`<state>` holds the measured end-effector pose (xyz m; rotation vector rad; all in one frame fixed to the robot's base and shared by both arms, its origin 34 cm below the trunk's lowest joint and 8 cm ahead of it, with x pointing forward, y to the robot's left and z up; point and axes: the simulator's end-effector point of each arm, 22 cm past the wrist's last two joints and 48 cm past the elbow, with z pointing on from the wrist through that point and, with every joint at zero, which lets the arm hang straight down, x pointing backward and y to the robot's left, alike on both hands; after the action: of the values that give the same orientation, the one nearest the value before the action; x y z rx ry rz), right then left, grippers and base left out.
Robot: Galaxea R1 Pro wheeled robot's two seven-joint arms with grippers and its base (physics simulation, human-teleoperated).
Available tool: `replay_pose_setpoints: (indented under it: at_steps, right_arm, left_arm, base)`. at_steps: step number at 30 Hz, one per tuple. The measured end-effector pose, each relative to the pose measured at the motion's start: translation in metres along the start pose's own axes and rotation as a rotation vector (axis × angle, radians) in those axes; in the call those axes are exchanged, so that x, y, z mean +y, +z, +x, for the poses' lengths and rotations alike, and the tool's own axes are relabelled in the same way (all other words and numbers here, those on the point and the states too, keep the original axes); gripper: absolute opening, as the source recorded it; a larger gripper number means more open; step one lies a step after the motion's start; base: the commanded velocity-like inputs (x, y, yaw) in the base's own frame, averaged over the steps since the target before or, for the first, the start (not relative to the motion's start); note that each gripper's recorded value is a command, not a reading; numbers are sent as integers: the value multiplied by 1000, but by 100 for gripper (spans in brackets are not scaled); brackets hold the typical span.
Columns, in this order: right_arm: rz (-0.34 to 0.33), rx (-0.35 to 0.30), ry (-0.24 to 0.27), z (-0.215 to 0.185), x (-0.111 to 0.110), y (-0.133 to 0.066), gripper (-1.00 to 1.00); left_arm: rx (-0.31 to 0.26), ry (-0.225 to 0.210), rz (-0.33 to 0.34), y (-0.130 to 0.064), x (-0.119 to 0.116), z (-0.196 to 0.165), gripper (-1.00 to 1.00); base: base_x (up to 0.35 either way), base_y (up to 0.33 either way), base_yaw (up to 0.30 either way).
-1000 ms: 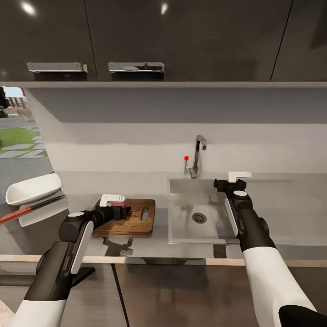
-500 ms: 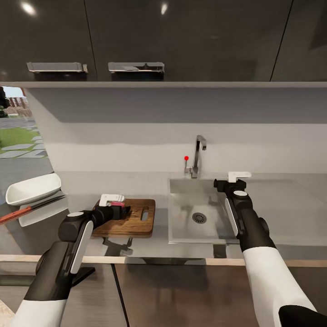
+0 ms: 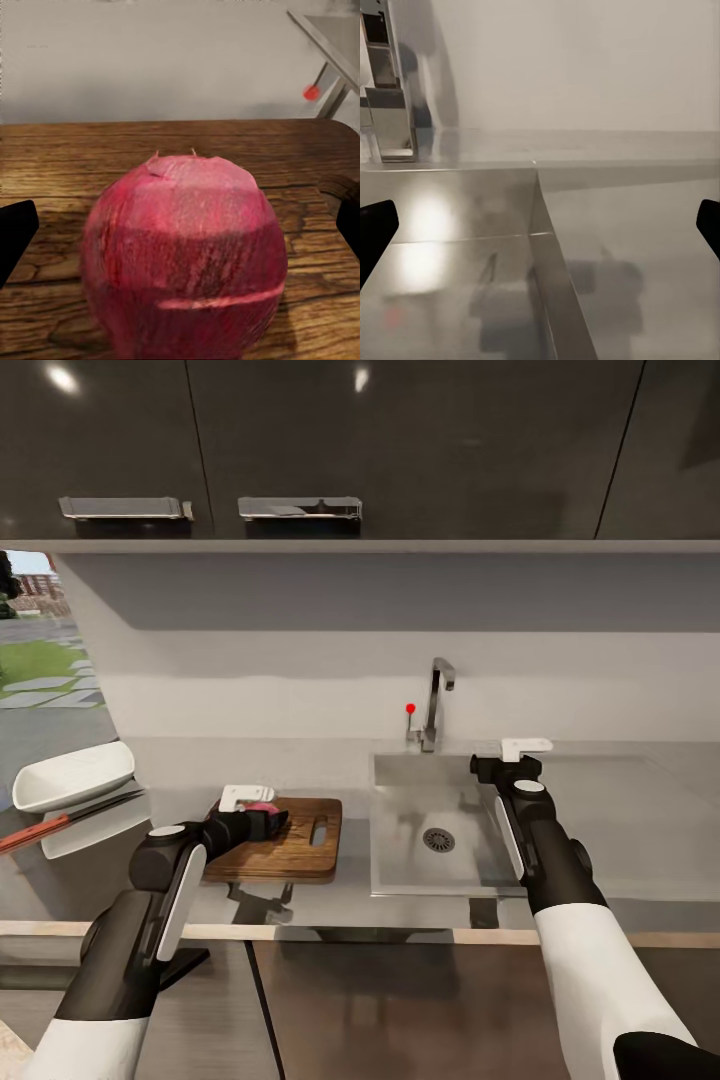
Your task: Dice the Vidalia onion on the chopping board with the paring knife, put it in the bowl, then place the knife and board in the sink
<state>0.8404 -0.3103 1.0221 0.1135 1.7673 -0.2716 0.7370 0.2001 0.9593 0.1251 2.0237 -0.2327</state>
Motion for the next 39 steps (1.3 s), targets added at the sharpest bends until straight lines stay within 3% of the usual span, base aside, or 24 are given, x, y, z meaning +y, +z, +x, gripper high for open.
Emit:
replay_pose_setpoints:
  at_steps: [39]
  right_arm:
    - [3,-55,15,-36,-7,-19,100]
  left_arm:
    - [-46,17,-5,-22,-2,-24,100]
  base:
    - [-310,0,0]
